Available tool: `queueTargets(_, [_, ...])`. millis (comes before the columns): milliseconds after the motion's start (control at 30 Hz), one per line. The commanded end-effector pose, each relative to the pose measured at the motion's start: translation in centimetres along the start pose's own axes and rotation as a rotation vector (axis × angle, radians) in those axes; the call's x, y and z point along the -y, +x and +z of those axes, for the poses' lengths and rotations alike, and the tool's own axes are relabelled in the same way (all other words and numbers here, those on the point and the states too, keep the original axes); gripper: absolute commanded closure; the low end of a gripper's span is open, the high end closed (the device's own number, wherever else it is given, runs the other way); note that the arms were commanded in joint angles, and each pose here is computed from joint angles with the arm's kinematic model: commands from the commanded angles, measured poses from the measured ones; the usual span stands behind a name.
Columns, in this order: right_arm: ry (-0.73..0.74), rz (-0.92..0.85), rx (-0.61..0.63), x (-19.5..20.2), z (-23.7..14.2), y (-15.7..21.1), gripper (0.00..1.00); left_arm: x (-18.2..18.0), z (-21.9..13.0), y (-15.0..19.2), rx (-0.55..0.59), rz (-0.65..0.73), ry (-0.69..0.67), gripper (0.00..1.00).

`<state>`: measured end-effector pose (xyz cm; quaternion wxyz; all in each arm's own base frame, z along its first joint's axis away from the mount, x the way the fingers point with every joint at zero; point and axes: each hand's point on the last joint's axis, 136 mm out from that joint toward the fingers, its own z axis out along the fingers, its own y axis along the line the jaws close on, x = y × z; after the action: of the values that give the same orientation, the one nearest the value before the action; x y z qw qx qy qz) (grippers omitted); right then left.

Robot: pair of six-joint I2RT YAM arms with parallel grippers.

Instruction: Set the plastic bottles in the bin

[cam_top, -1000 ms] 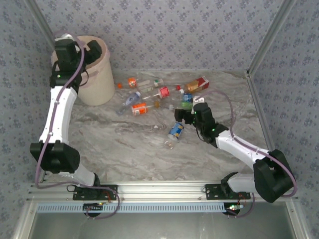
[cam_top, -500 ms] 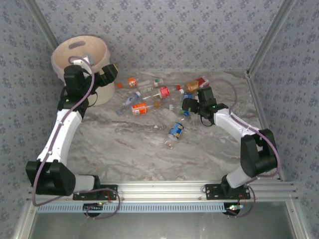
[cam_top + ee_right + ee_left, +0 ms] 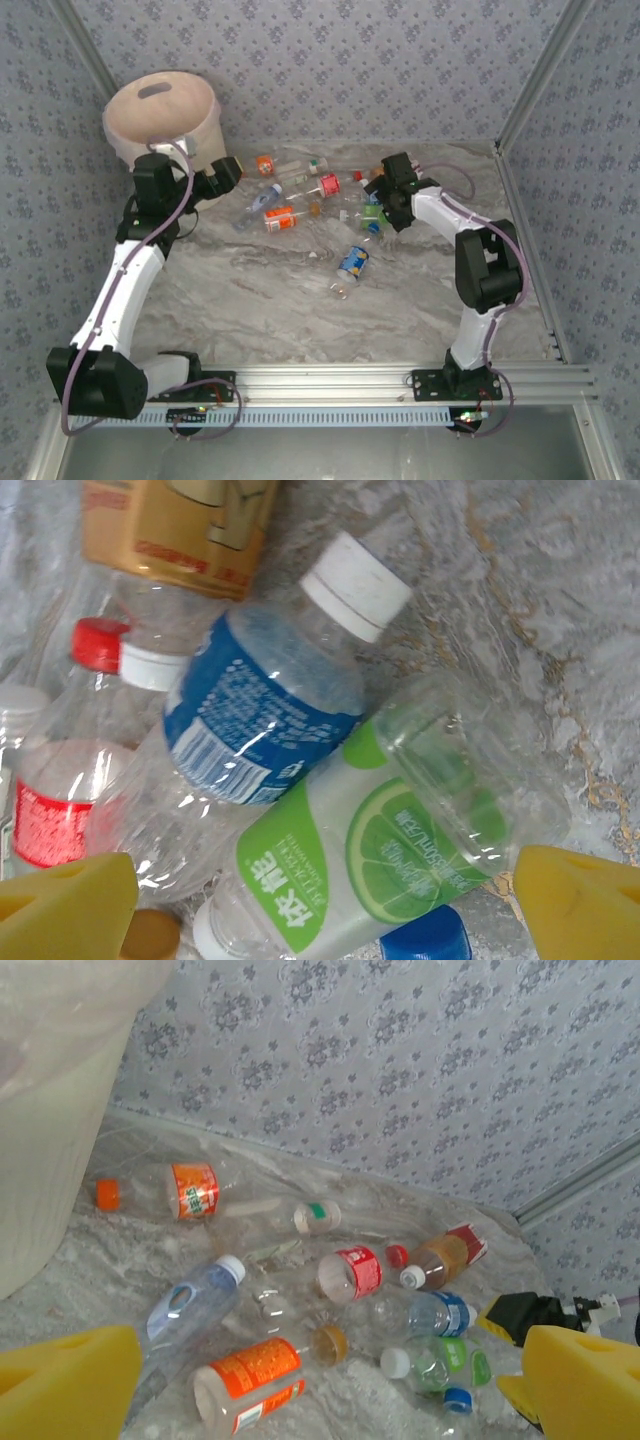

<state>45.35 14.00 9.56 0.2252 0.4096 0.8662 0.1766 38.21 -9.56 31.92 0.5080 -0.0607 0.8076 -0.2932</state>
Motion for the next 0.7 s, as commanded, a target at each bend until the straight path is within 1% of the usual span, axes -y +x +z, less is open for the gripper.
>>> queueTargets(0, [0.039,0.151,-0.020,0.6,0.5,0.1,0.03,0.4,-0.9,1.3,-0.024,0.024,0.018,0.02])
queueTargets(133, [0.051,0.199,-0.035,1.2,1.0,0.4,0.05,1.5,-0.5,3.5,-0.056,0.049,0.067,0.02])
queueTargets(267, [0.083,0.238,-0.014,2.7,1.5,0.2,0.07,2.9,0.4,5.7,-0.105,0.100,0.085,0.02])
queueTargets(333, [0.104,0.271,0.009,3.7,1.9,0.1,0.10,3.5,0.7,6.5,-0.132,0.129,0.080,0.02])
queueTargets(467, [0.099,0.307,0.023,4.4,2.9,0.1,0.17,4.0,1.2,8.0,-0.163,0.195,0.069,0.02])
queueTargets(600, [0.095,0.331,0.049,5.3,3.6,-0.1,0.24,3.9,1.8,8.4,-0.190,0.212,0.056,0.02])
queueTargets(667, [0.080,0.362,0.060,5.7,3.8,-0.5,0.30,3.9,2.0,8.6,-0.205,0.220,0.052,0.02])
